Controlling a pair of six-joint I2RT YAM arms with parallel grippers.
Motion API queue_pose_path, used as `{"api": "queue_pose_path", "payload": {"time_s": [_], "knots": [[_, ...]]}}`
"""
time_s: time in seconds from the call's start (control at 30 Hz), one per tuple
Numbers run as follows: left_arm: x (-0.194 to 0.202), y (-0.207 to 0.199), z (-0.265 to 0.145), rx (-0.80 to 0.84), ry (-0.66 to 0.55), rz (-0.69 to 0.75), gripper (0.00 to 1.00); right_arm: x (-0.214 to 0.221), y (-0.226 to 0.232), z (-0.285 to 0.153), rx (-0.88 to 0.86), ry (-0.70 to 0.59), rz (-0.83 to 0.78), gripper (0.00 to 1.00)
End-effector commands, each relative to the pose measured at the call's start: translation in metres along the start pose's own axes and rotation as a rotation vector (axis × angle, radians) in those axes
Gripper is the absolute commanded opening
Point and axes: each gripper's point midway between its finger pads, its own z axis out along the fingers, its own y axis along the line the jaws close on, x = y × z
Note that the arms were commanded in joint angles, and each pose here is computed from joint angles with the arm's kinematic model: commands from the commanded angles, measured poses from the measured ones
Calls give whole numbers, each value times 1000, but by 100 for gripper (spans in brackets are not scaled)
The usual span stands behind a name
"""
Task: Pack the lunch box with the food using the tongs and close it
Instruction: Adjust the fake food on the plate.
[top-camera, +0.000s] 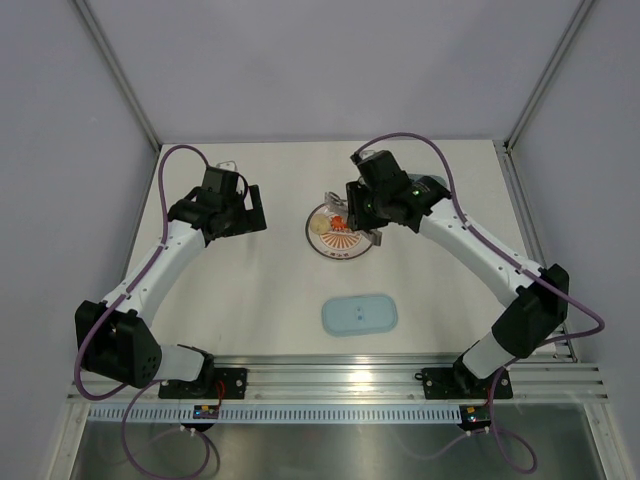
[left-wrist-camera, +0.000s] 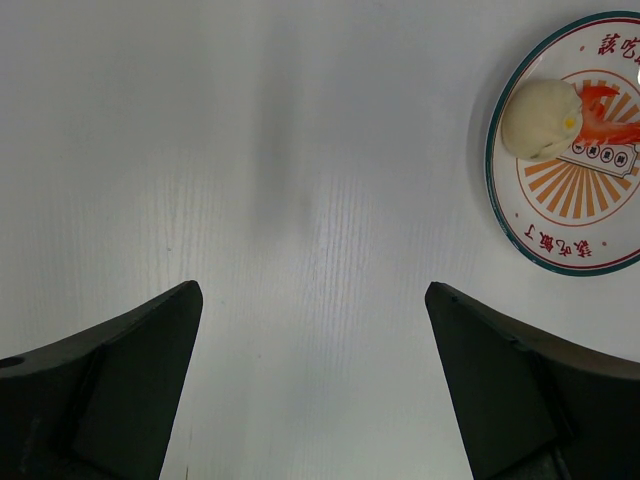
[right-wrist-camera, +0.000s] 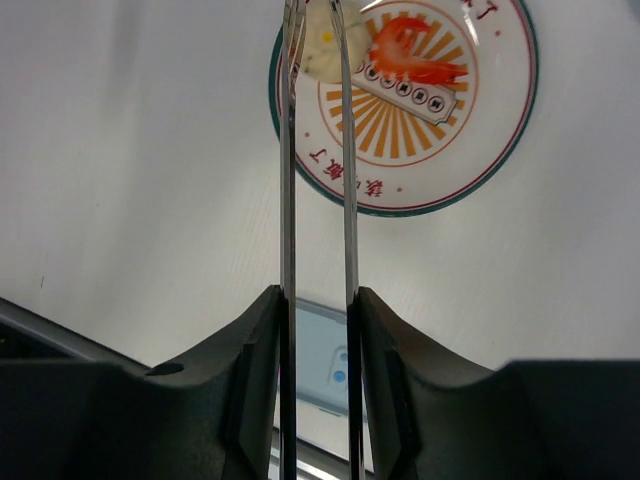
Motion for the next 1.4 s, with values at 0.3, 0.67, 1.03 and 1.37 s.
{"api": "queue_pose_path", "payload": {"time_s": [0.3,0.67,1.03,1.37], "knots": [[-19,-3,-7,5,-58,-16,99,13,21,19,-10,24,20,44],[-15,-2,-7,11,-57,-17,99,11,-17,36,201,52,-25,47],[-13,-2,-10,16,-62,-17,99,4,-40,60,263,57,0,46],[-12,-3,-8,22,-57,-13,99,26,-44,71,255,124,19,42]]}}
